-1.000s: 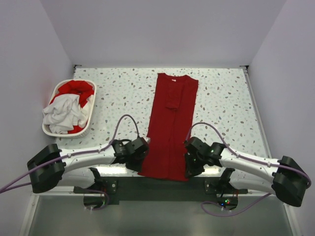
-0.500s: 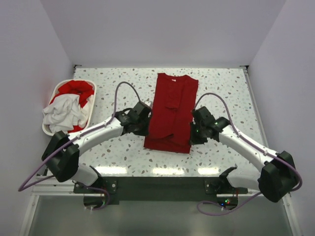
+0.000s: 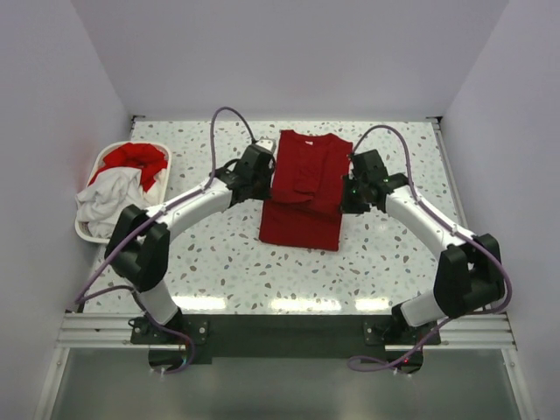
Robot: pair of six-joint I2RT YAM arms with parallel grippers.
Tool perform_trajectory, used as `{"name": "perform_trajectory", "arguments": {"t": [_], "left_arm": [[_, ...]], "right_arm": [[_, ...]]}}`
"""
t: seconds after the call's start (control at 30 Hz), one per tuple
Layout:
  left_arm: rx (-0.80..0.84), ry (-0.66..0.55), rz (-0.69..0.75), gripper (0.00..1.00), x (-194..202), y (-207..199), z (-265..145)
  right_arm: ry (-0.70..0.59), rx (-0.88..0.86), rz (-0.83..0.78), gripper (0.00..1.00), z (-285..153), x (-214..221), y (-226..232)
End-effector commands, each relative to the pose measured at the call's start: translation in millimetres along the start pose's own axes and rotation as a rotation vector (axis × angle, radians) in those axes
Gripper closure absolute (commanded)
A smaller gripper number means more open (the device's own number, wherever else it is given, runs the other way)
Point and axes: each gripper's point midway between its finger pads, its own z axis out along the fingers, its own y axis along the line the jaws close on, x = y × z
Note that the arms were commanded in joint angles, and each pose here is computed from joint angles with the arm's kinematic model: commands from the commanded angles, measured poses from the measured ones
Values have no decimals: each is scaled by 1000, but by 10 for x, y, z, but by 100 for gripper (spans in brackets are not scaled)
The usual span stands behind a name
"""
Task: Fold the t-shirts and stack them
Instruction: Fold the tshirt
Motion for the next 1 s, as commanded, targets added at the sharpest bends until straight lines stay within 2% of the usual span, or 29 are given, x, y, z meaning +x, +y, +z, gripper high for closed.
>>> {"name": "perform_trajectory", "arguments": {"t": [0.0,0.23,0.47,0.53,0.57,0.6,0.7,0.77,0.83,0.93,0.97], "left_arm": [[-39,-91,40,100,-340,60,175],[-53,-49,47,100,-199,65,518],[-102,-49,48,100,-152,148,642],[-108,-50,45,94,-144,158,660],[-110,-51,45,90,-141,161,667],[-110,-48,46,79,-133,162,666],[-113,-52,30,60,-152,167,573],[-124,-67,19,52,-137,177,478],[-114,-126,11,50,-246,99,269],[-99,-164,8,50,-182,-61,29],[-97,-154,-2,53,-65,-88,8]], "right_arm": [[-41,25,-16,100,92,-217,-90],[-1,58,29,100,337,-117,-303],[8,64,13,100,538,-159,-322],[7,64,8,100,561,-179,-319],[12,69,2,94,580,-183,-328],[14,76,-2,90,571,-184,-340],[-12,79,-19,76,454,-243,-337],[-33,67,-32,70,360,-249,-292],[-98,60,-55,69,178,-331,-211],[-162,1,-106,69,14,-356,8],[-175,-24,-120,70,16,-349,75]]}}
